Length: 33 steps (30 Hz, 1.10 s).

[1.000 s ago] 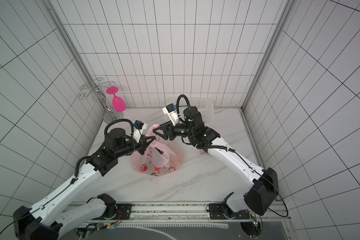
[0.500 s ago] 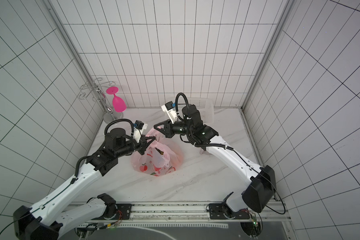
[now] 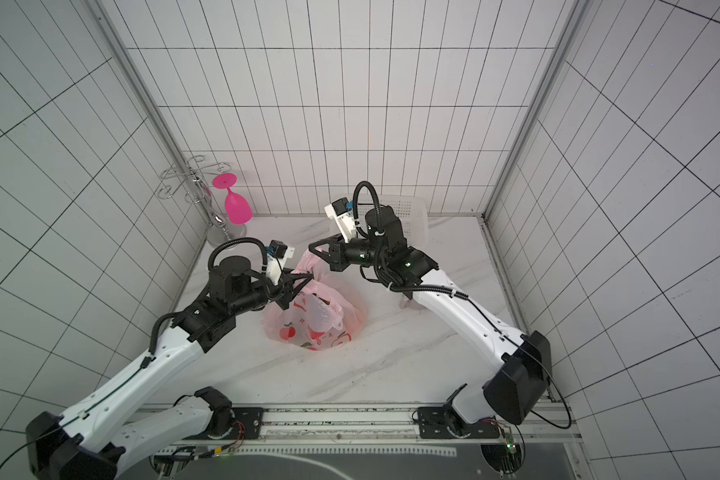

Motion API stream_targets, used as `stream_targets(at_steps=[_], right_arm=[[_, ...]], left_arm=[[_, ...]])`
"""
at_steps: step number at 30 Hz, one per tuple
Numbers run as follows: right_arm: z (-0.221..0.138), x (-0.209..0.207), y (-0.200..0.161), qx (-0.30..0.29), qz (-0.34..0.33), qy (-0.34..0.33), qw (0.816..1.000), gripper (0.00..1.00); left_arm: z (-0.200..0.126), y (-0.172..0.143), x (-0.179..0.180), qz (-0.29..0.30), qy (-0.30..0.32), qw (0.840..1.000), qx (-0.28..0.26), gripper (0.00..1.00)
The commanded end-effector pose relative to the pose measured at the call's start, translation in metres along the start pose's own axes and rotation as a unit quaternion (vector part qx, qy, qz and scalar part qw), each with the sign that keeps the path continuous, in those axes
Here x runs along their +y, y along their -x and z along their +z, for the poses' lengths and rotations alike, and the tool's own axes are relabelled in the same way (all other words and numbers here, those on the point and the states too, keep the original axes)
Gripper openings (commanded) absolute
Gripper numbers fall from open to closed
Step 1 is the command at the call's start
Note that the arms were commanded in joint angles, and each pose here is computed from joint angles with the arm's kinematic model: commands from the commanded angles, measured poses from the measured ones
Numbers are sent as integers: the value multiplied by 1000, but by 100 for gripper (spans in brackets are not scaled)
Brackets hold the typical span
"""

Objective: Place the pineapple into a plastic bag & tie a knot
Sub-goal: Cross the plastic bag at the center of the board.

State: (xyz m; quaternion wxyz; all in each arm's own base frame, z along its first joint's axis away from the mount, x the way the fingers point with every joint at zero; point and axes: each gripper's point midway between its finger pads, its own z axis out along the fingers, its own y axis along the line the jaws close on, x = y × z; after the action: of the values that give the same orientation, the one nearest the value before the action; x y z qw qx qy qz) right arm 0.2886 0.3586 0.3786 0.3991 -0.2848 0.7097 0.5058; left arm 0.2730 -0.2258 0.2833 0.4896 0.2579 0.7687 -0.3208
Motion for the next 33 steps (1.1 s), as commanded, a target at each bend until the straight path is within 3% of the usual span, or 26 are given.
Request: stream_targets(at_steps=[1, 8, 13, 17, 24, 28, 33], right_arm=[[-25, 34, 63, -76, -45, 17, 996, 0], [-39, 35, 49, -75, -33, 12, 997, 0], [-40, 53, 6, -54, 2, 53, 997, 0], [-27, 60, -48, -21, 44, 87, 995, 0], [4, 27, -129, 45, 93, 83, 991, 0], [26, 3, -150, 72, 89, 58, 992, 0], [42, -19, -144, 67, 83, 39, 994, 0]], left_arm=[[2, -8, 3, -10, 3, 1000, 9, 17], [2, -5, 11, -13, 24, 1000, 5, 0], [7, -1, 18, -25, 41, 999, 1, 0], [10, 5, 18, -35, 37, 999, -13, 0], [11, 6, 8, -38, 9, 999, -9, 0], [8, 5, 1, -41, -7, 999, -5, 0], [2, -4, -5, -47, -16, 999, 17, 0]])
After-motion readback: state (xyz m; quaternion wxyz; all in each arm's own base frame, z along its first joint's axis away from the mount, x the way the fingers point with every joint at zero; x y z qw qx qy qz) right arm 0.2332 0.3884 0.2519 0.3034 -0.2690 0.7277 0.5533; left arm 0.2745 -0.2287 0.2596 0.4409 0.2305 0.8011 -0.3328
